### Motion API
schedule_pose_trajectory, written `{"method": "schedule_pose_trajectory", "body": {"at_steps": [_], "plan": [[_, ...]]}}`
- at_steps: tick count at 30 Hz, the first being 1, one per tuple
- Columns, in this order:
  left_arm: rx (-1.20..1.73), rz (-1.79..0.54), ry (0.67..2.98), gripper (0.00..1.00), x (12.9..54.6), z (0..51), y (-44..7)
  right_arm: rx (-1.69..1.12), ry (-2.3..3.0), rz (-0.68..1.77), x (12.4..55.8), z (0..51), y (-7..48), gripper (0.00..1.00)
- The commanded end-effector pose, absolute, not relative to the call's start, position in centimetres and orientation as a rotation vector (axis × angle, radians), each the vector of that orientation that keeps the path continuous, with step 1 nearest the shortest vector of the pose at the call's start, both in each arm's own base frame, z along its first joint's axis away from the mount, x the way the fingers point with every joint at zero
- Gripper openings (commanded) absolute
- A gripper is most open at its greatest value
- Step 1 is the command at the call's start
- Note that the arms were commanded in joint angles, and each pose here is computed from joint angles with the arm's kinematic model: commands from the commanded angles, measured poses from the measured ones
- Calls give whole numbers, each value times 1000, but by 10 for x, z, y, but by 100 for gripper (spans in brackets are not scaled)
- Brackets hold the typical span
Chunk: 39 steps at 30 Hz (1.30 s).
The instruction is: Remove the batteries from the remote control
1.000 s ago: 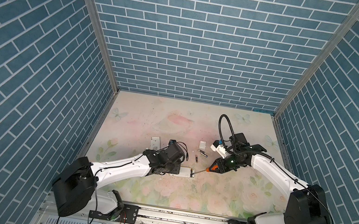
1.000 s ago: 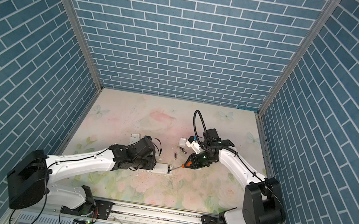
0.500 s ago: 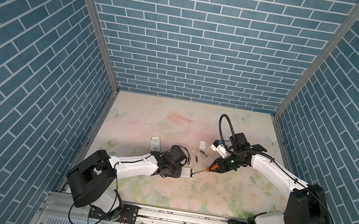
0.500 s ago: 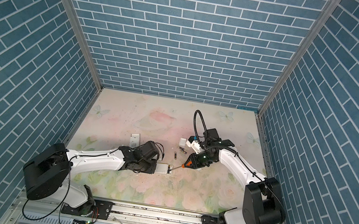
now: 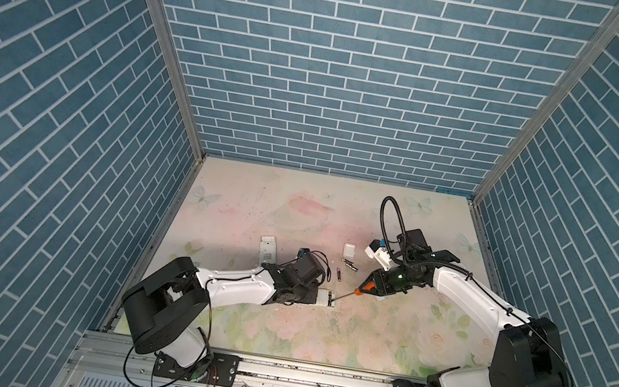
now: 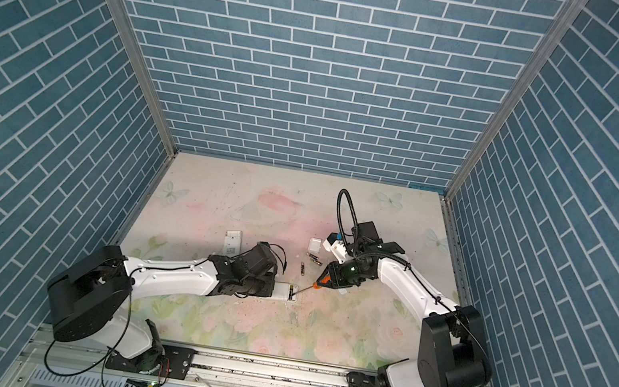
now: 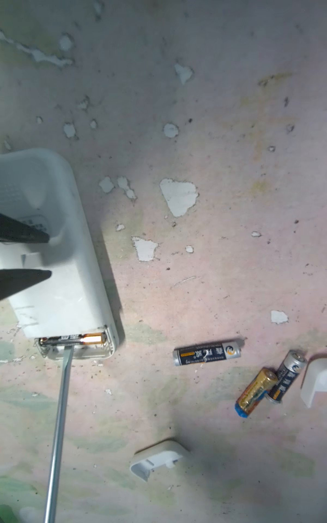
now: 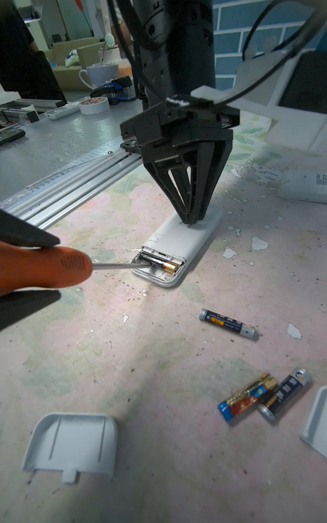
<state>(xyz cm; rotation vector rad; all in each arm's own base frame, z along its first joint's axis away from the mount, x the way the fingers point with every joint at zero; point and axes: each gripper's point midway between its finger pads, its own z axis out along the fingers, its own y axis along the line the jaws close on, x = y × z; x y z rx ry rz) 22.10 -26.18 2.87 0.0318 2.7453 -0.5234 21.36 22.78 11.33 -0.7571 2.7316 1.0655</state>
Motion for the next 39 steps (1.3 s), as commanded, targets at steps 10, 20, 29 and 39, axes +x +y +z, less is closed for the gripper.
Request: {"method": "schedule_pose_trajectory", "body": {"at_steps": [10, 20, 29, 39], "plan": [[-36, -270, 2968, 18, 173, -22, -214, -650, 2634, 983, 196, 137, 218, 0], [-56, -269, 2960, 16, 174, -20, -215, -660, 2681, 829, 187, 121, 215, 0], [-75, -266, 2960, 15, 172, -22, -214, -591, 2685, 809, 195, 113, 216, 0], [-92, -292, 2954, 14, 169, -25, -219, -565, 2692, 795, 195, 106, 221, 0]]}}
